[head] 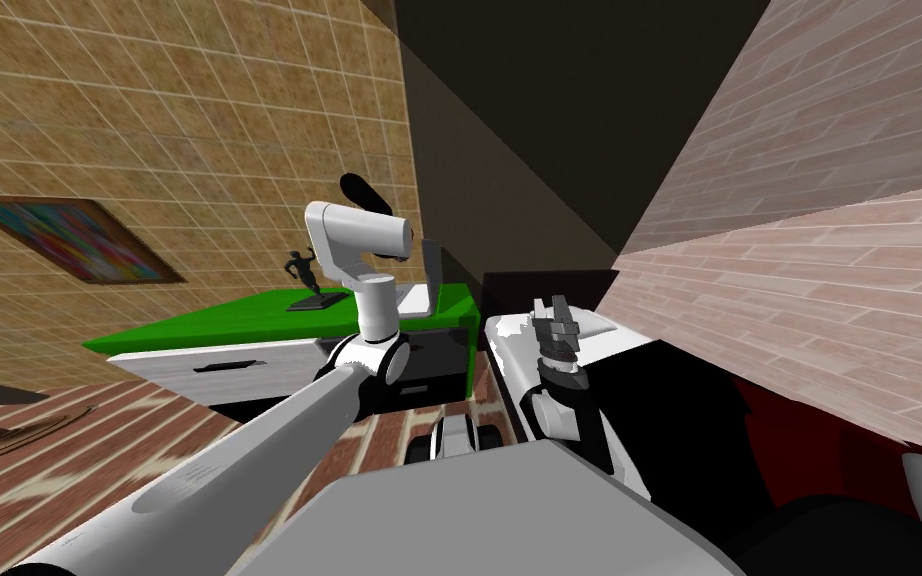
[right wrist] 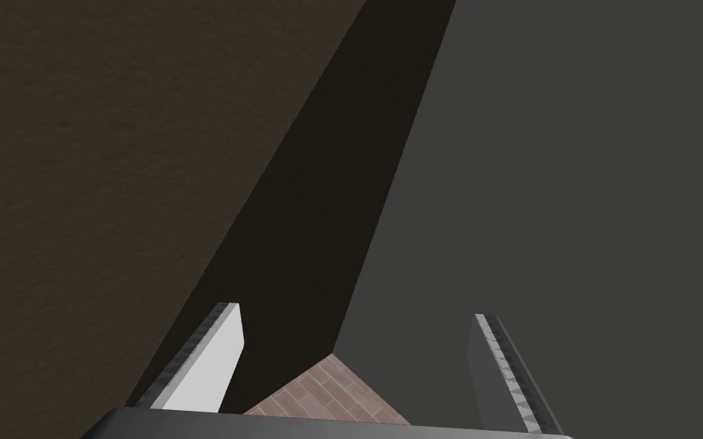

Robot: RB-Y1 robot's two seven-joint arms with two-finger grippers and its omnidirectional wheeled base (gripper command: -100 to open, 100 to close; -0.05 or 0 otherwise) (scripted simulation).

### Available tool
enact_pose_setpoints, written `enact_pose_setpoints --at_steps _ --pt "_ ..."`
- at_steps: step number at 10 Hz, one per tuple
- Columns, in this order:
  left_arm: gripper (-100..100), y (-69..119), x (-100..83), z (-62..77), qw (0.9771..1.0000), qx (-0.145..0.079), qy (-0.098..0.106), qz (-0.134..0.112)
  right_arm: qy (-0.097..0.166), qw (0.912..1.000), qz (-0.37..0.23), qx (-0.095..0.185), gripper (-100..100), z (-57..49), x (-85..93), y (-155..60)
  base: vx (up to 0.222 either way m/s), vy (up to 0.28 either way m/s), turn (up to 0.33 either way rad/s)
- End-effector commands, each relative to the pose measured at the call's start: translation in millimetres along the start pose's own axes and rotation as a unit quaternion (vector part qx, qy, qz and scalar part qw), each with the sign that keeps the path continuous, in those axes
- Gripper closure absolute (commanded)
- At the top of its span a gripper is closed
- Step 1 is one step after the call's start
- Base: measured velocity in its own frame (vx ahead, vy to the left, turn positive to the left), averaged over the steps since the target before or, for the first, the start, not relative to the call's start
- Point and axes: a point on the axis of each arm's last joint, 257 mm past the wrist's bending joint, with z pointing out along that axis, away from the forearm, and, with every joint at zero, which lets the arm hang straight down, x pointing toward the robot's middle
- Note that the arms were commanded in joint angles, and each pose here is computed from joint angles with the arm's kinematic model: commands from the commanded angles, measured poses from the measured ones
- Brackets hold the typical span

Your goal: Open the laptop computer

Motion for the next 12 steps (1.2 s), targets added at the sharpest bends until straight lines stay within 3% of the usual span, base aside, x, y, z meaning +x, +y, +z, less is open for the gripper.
enact_pose_setpoints --at_steps 1,3,5,6,7,9,12 --pt "-100 -4.2 30.9 -10.8 0.9993 -0.015 0.033 -0.003 0.0 1.0 0.0 0.0 0 0.0 0.0 0 0.014 -0.024 0.02" --pt "-100 -5.9 47.4 -16.0 0.9985 -0.019 0.051 -0.005 0.0 1.0 0.0 0.0 0 0.0 0.0 0 0.005 -0.021 0.008" --pt "-100 -5.0 42.8 -15.9 0.9987 -0.018 0.047 -0.004 0.0 1.0 0.0 0.0 0 0.0 0.0 0 0.0 -0.004 0.0" --pt "100 -5.0 42.8 -15.9 0.9987 -0.018 0.047 -0.004 0.0 1.0 0.0 0.0 0 0.0 0.0 0 0.0 0.0 0.0" --pt "100 0.2 35.3 -13.4 0.9976 -0.018 0.051 -0.044 0.0 1.0 0.0 0.0 0 0.0 0.0 0 0.015 0.061 -0.051" --pt "100 7.8 28.3 -10.4 0.9948 -0.021 0.056 -0.083 0.0 1.0 0.0 0.0 0 0.0 0.0 0 -0.031 0.106 -0.048" --pt "100 19.9 17.1 -6.2 0.988 -0.025 0.06 -0.141 0.0 1.0 0.0 0.0 0 0.0 0.0 0 -0.013 0.101 -0.017"
